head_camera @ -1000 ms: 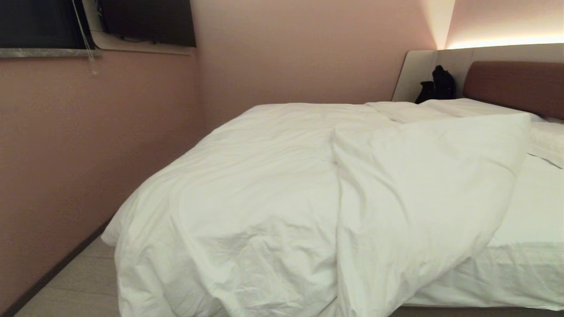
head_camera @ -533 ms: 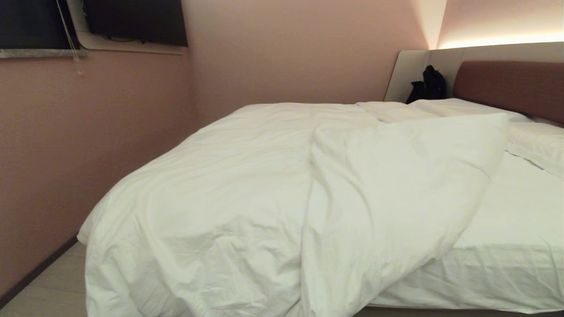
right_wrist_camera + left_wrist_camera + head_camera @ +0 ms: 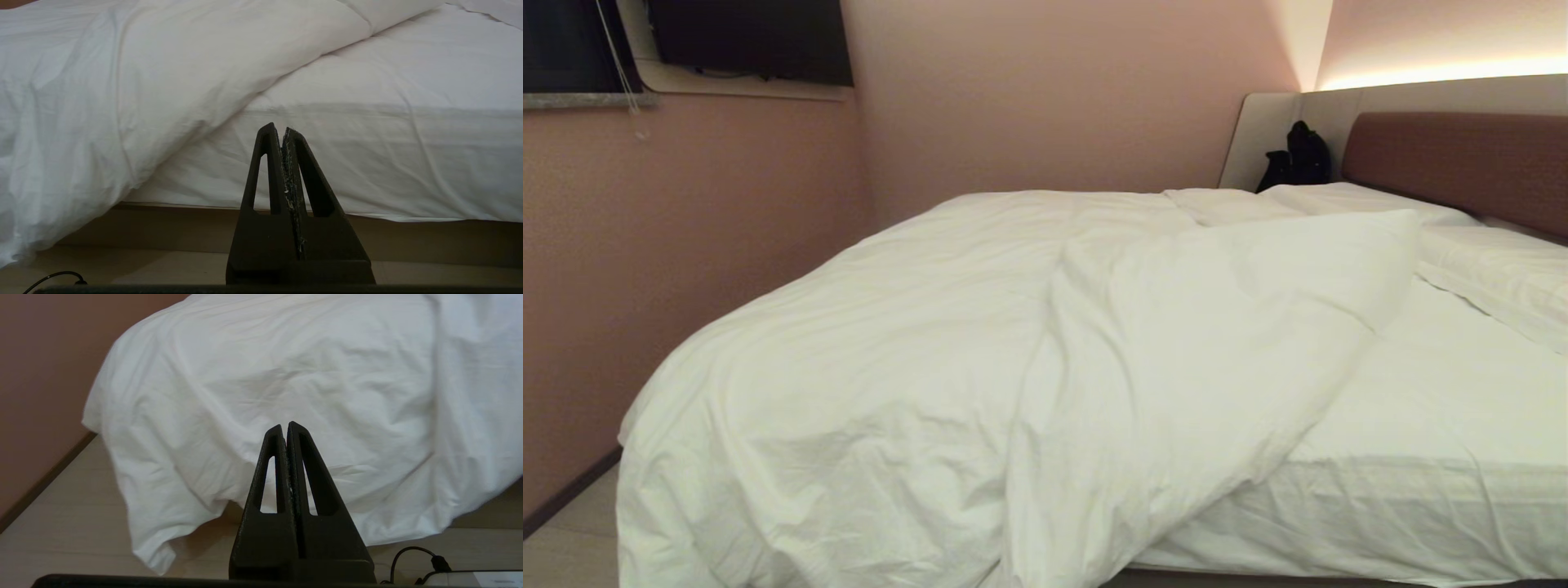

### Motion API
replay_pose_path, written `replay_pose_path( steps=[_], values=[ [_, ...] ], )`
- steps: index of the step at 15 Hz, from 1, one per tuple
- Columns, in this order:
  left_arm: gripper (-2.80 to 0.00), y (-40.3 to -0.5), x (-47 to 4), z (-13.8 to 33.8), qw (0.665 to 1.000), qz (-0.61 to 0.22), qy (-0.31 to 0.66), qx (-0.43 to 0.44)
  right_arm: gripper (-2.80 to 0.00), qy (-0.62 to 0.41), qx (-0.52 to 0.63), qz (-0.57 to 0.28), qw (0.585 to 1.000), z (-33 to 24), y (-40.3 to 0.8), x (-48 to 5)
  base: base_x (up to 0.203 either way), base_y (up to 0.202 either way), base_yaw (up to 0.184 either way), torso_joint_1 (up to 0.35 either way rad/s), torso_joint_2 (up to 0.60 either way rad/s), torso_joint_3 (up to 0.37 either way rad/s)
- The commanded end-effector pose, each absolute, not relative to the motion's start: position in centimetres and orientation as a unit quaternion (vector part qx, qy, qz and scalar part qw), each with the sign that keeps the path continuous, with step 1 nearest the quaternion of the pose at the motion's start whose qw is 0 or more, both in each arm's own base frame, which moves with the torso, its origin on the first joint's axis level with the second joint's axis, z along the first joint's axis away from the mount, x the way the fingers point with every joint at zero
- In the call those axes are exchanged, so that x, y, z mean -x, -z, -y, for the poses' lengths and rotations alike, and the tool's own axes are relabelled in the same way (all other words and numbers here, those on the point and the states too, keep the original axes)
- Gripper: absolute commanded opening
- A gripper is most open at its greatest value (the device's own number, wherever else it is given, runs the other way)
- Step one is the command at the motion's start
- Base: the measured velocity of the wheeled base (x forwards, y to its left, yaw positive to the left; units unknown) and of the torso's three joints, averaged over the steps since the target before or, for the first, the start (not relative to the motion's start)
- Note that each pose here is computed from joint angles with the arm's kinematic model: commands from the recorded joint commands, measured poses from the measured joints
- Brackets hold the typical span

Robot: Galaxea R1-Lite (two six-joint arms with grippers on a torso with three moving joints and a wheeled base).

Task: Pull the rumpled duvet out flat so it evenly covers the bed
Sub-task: Hold the folded corner of the quilt

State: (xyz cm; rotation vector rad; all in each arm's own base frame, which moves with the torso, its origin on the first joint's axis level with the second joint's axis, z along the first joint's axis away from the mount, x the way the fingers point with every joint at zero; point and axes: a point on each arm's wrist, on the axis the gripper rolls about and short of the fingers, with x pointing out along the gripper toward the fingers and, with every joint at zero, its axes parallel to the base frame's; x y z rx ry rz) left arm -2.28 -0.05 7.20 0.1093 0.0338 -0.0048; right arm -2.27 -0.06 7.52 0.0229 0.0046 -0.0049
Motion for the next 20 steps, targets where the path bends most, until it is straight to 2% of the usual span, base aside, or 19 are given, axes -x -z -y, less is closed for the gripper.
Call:
replay_pose_path(
  steps=[1, 20],
  values=[
    [-2.8, -7.2, 2.29, 0.05, 0.998, -0.017, 0.002, -0.055, -2.8, 0.002, -0.011, -0.002, 1.0, 0.07, -7.52, 2.27, 0.0, -0.195, -0.001, 0.0, 0.0, 0.002],
    [-2.8, -7.22, 2.29, 0.05, 0.998, -0.016, 0.002, -0.053, -2.8, 0.002, -0.011, -0.002, 1.0, 0.07, -7.52, 2.27, 0.0, -0.193, 0.0, 0.003, 0.0, 0.002]
  ],
)
